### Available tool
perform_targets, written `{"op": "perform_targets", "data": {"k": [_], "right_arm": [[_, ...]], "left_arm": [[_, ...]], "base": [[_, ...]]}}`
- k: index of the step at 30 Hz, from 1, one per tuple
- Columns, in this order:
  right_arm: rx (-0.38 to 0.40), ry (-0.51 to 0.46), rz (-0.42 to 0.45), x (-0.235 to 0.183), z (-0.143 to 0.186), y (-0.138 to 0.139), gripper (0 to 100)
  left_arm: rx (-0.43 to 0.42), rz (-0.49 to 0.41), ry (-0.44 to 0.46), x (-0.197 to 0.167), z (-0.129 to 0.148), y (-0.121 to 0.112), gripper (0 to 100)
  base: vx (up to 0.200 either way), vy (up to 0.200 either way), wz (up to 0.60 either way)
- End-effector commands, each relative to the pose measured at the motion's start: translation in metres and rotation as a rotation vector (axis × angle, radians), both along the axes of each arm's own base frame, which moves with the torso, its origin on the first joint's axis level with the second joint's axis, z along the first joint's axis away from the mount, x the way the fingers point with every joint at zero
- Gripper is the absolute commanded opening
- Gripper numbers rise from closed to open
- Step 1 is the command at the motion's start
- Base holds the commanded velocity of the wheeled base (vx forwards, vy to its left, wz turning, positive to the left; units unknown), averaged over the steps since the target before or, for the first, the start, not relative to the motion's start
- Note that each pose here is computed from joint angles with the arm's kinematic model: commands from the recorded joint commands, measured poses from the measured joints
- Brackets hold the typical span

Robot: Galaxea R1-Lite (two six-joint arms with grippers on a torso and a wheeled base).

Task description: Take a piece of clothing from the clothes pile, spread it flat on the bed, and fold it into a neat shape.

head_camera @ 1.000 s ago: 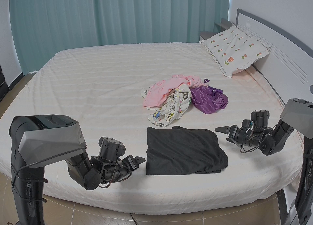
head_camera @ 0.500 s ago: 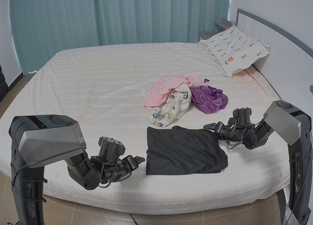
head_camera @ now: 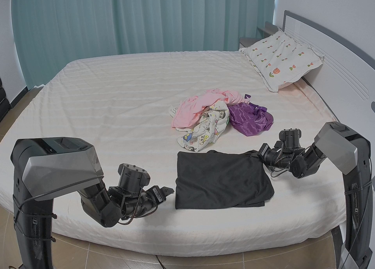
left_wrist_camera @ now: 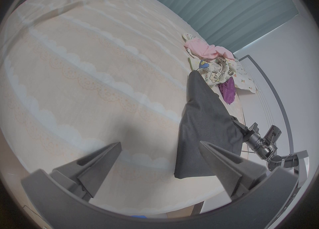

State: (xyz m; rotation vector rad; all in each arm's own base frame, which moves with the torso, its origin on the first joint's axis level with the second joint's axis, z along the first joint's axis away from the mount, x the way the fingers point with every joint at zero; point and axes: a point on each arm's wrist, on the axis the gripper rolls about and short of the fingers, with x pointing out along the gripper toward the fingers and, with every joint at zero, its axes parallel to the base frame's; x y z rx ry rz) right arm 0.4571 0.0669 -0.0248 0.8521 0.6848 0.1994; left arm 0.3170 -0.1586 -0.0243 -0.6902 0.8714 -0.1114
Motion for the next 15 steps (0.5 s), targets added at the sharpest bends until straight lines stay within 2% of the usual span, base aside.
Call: {"op": "perform_targets", "data": {"k": [1,7,8,12,15], "right_arm": [[0.008,-0.01,-0.014,0.003,0.001,-0.003,0],[0.004,0.011,-0.012,0.001,-0.004,-0.002,0],[0.004,0.01,-0.012,0.001,-0.004,-0.002,100],[0.003,0.006,-0.022,0.001,-0.003,-0.006,100],[-0.017,-0.005,-0.071,0.002,0.001,-0.014,100]], "left_arm": [[0.001,0.001,0.001,0.0,-0.001,0.0,100],[0.001,-0.001,0.001,0.0,-0.001,0.0,100],[0.001,0.001,0.001,0.0,-0.001,0.0,100],[-0.002,0.001,0.0,0.0,0.0,0.0,100],[-0.006,0.003,-0.002,0.001,0.001,0.0,100]], "base": [[0.0,0.0,0.0],[0.0,0.0,0.0],[0.0,0.0,0.0],[0.0,0.0,0.0],[0.0,0.0,0.0]]}}
